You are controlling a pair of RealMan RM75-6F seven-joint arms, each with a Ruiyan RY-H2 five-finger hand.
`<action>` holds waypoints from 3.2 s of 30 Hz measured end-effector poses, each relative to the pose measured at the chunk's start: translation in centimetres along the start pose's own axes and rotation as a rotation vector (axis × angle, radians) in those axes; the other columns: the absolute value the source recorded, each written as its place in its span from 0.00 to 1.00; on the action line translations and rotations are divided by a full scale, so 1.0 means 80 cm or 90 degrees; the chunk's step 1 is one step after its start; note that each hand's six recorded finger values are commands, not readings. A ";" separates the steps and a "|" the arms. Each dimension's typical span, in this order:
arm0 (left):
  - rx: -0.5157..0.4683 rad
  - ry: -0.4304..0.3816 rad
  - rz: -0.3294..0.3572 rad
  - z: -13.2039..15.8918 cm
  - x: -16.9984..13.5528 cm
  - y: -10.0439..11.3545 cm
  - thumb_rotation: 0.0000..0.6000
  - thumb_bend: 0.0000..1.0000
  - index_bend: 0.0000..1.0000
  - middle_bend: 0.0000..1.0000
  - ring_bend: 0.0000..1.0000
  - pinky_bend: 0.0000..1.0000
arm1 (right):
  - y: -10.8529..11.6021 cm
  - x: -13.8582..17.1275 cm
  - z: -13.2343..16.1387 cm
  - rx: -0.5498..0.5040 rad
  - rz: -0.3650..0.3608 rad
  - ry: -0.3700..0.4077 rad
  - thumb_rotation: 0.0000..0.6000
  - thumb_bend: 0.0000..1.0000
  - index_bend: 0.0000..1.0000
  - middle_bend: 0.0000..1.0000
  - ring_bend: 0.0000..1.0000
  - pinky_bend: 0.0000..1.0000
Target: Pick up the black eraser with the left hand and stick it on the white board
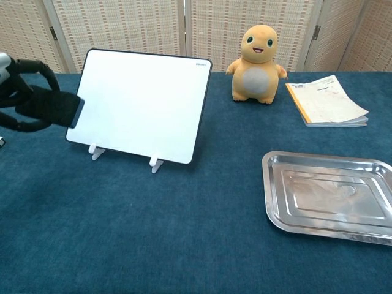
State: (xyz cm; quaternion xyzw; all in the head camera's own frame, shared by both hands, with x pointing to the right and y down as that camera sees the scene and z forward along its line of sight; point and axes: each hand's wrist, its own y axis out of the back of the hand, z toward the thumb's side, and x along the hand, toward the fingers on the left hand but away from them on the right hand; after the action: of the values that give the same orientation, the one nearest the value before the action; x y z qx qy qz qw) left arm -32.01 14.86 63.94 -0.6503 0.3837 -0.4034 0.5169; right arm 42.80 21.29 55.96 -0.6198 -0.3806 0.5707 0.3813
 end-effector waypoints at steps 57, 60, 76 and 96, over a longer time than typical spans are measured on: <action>-0.033 0.042 -0.011 0.047 0.153 -0.101 1.00 0.28 0.54 1.00 1.00 1.00 | 0.016 -0.005 -0.036 -0.051 0.016 -0.032 1.00 0.15 0.00 0.00 0.00 0.10; -0.031 0.042 -0.009 0.047 0.153 -0.101 1.00 0.28 0.50 1.00 1.00 1.00 | 0.016 -0.005 -0.036 -0.051 0.016 -0.033 1.00 0.15 0.00 0.00 0.00 0.10; -0.034 0.033 -0.014 0.051 0.149 -0.102 1.00 0.27 0.24 1.00 1.00 1.00 | 0.020 -0.001 -0.037 -0.057 0.006 -0.036 1.00 0.15 0.00 0.00 0.00 0.10; -0.042 -0.002 -0.068 0.042 0.037 -0.061 1.00 0.25 0.05 0.99 0.76 0.91 | 0.024 0.011 -0.026 -0.051 -0.014 -0.016 1.00 0.15 0.00 0.00 0.00 0.10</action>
State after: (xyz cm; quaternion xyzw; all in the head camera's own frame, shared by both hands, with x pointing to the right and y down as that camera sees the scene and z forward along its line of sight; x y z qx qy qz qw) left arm -27.40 14.24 68.63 -0.6876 0.3605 -0.4163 0.4733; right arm 44.98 21.21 54.00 -0.6233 -0.4147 0.5582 0.3577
